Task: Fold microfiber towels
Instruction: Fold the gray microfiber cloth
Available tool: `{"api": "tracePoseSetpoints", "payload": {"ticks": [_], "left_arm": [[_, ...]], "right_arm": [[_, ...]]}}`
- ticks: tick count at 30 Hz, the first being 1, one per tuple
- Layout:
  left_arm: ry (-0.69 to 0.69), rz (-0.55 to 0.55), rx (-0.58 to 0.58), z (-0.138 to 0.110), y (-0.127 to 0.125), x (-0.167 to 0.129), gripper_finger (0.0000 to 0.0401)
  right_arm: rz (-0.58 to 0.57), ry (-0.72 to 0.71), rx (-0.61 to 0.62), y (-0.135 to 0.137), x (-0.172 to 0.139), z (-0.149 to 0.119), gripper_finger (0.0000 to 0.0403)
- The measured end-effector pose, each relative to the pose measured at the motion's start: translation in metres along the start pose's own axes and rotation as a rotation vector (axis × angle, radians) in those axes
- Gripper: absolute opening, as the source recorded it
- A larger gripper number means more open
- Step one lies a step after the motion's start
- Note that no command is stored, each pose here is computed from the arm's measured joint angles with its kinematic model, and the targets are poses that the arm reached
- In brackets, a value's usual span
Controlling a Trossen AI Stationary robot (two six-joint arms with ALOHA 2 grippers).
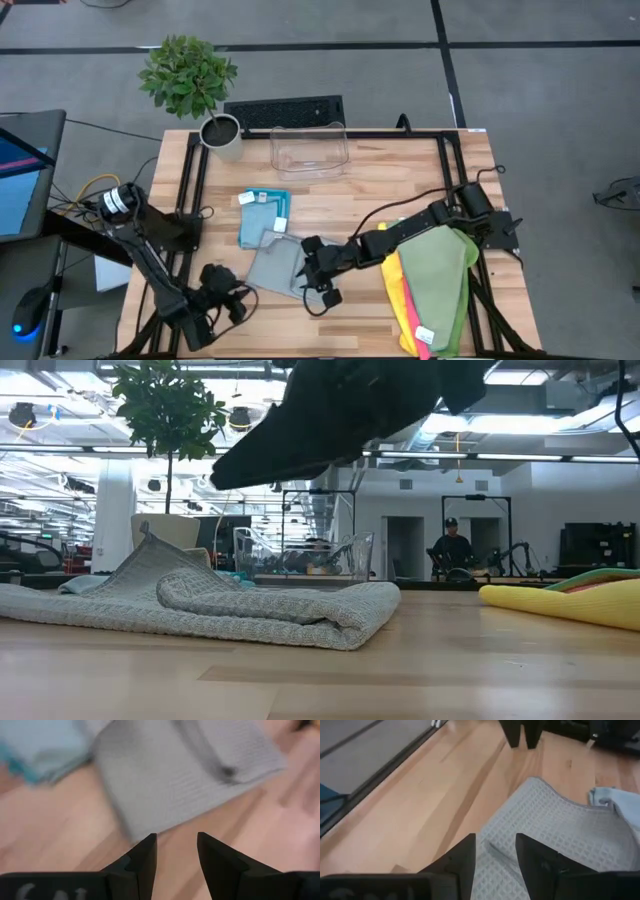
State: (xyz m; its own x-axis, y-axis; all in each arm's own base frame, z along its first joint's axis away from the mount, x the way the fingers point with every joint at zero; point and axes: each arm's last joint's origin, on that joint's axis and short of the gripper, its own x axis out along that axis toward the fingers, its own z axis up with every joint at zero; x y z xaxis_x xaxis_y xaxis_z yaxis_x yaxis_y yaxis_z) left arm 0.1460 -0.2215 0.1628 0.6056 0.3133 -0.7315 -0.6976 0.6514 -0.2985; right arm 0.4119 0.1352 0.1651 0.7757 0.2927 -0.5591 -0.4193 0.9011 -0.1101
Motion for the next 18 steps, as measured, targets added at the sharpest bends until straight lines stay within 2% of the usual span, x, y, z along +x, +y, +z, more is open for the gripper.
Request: {"api": "tracePoseSetpoints", "payload": {"ticks": [2, 6, 9, 14, 18], "left_arm": [[-0.018, -0.004, -0.062, -0.008, 0.014, 0.005, 0.0132], [-0.152, -0.095, -0.154, -0.014, 0.032, 0.014, 0.0132], [-0.095, -0.059, -0.159, -0.018, 0.042, 0.024, 0.0132], [-0.047, -0.078, -0.142, -0.030, 0.036, 0.045, 0.0132], [-0.077, -0.040, -0.111, -0.037, 0.029, 0.061, 0.0132]], "right_arm": [[0.000, 0.004, 0.002, 0.000, 0.001, -0.001, 0.0164], [-0.001, 0.004, 0.003, -0.001, 0.001, -0.001, 0.0164], [0.001, 0.012, 0.006, 0.000, 0.000, -0.001, 0.0160], [0.004, 0.031, 0.023, 0.000, 0.000, -0.003, 0.0155], [0.000, 0.036, 0.026, -0.003, 0.000, -0.004, 0.0154]]}}
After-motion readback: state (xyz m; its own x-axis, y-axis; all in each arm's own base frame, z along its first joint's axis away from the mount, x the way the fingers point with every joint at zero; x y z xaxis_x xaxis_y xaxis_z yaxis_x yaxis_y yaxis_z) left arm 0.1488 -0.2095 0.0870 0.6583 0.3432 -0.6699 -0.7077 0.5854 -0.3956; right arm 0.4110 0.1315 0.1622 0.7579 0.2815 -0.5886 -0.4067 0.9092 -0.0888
